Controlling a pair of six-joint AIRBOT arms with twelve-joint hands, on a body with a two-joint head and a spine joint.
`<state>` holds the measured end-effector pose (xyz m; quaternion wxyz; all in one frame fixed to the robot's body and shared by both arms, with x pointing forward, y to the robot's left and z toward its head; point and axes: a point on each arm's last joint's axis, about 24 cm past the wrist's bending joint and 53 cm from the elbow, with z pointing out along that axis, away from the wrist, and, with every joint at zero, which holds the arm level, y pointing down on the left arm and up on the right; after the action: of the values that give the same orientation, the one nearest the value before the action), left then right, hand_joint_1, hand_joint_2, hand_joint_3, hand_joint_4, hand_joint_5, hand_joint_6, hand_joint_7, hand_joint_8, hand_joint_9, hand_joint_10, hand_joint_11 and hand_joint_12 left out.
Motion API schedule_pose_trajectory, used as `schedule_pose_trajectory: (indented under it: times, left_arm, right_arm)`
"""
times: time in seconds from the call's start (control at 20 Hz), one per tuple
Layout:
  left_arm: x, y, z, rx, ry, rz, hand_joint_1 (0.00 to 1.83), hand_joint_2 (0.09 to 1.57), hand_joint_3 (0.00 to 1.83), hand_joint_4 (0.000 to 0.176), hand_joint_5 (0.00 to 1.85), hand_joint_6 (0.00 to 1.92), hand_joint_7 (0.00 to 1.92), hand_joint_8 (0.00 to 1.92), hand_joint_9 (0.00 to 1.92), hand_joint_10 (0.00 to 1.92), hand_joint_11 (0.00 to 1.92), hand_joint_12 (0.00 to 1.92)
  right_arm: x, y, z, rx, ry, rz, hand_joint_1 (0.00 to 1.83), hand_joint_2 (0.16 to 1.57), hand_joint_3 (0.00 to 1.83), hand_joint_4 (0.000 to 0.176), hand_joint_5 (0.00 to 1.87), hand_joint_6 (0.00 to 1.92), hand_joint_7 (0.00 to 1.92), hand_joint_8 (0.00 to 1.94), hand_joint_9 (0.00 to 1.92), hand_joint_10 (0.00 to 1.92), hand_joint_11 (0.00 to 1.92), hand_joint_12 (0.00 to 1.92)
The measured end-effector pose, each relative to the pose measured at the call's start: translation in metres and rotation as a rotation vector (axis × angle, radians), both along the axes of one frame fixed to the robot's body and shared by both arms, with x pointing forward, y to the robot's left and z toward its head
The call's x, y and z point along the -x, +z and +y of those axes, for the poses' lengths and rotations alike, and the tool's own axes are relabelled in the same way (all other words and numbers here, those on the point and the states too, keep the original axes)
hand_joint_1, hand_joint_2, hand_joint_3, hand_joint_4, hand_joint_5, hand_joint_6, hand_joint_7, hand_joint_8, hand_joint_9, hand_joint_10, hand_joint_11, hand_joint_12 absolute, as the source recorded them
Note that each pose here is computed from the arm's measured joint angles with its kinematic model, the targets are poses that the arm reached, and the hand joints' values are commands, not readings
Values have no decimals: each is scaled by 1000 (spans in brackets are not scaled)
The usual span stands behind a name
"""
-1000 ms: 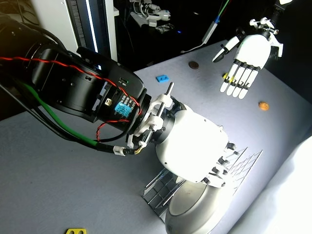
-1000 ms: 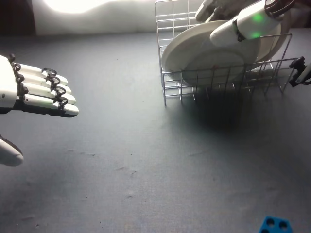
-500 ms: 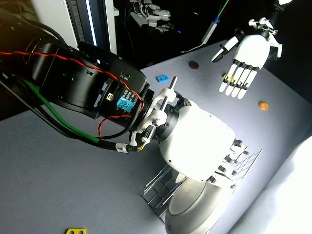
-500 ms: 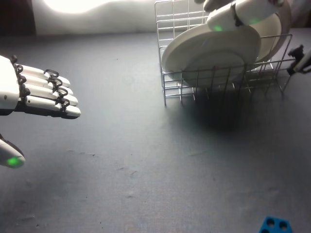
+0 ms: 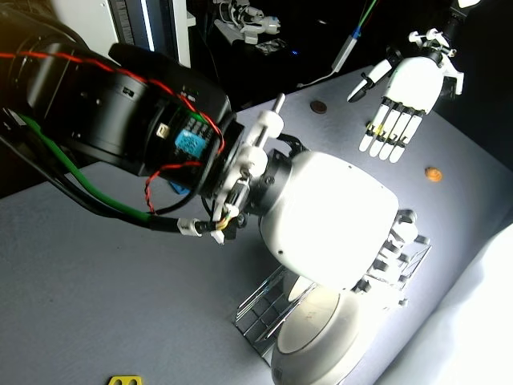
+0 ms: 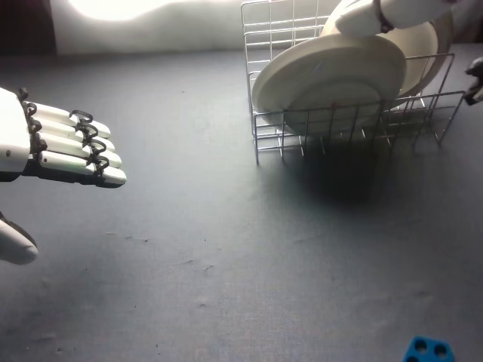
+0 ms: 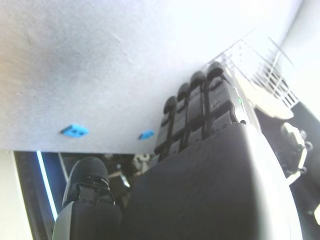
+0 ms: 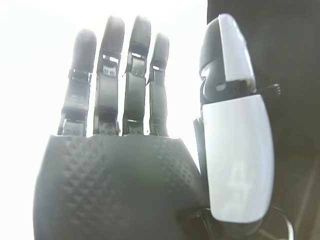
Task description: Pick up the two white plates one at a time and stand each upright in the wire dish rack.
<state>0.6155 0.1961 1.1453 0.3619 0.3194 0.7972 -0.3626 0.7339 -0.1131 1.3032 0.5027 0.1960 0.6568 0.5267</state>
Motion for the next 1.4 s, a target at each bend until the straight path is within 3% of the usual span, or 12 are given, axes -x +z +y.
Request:
schedule_pose_trajectory:
  times: [0.3, 0.55, 0.75, 0.9, 0.95, 1.1, 1.4]
  left_arm:
    - [14, 0, -13, 15, -51, 17, 0, 1166, 1, 0, 0, 0, 19, 3, 9, 2, 0, 0]
    - [29, 2, -19, 15, -105, 9, 0, 1161, 0, 0, 22, 5, 45, 7, 20, 2, 0, 0]
    - [33, 7, -24, 25, -113, -6, 0, 1168, 2, 0, 2, 0, 29, 0, 10, 0, 0, 0]
    - [50, 8, -32, 13, -193, -54, 0, 1167, 1, 0, 0, 0, 21, 0, 8, 1, 0, 0]
    - [53, 9, -32, 16, -204, -52, 0, 1173, 4, 0, 12, 5, 32, 4, 16, 4, 0, 0]
    - [50, 9, -27, 10, -191, -57, 0, 1171, 2, 0, 0, 0, 19, 0, 9, 0, 0, 0]
    - [45, 15, -27, 21, -177, -64, 0, 1179, 5, 0, 9, 2, 27, 1, 6, 0, 0, 0]
  right_arm:
    - [4, 6, -36, 59, -106, -113, 1042, 1074, 0, 0, 528, 547, 670, 415, 470, 822, 162, 1524]
    - [21, 3, -37, 135, -112, -160, 1037, 1075, 0, 0, 527, 533, 659, 420, 459, 814, 140, 1518]
    - [31, 15, -55, 174, -162, -217, 1023, 1074, 0, 0, 522, 544, 644, 454, 453, 839, 147, 1535]
    - [43, 18, -58, 212, -173, -248, 1028, 1073, 0, 0, 534, 530, 640, 471, 463, 833, 162, 1516]
    - [46, 19, -57, 215, -170, -251, 942, 1105, 6, 0, 456, 572, 606, 506, 436, 868, 160, 1542]
    - [52, 16, -61, 231, -172, -249, 960, 1090, 0, 0, 473, 610, 609, 534, 437, 863, 144, 1538]
    - [56, 9, -85, 272, -205, -231, 929, 1086, 3, 0, 531, 501, 658, 427, 476, 771, 130, 1506]
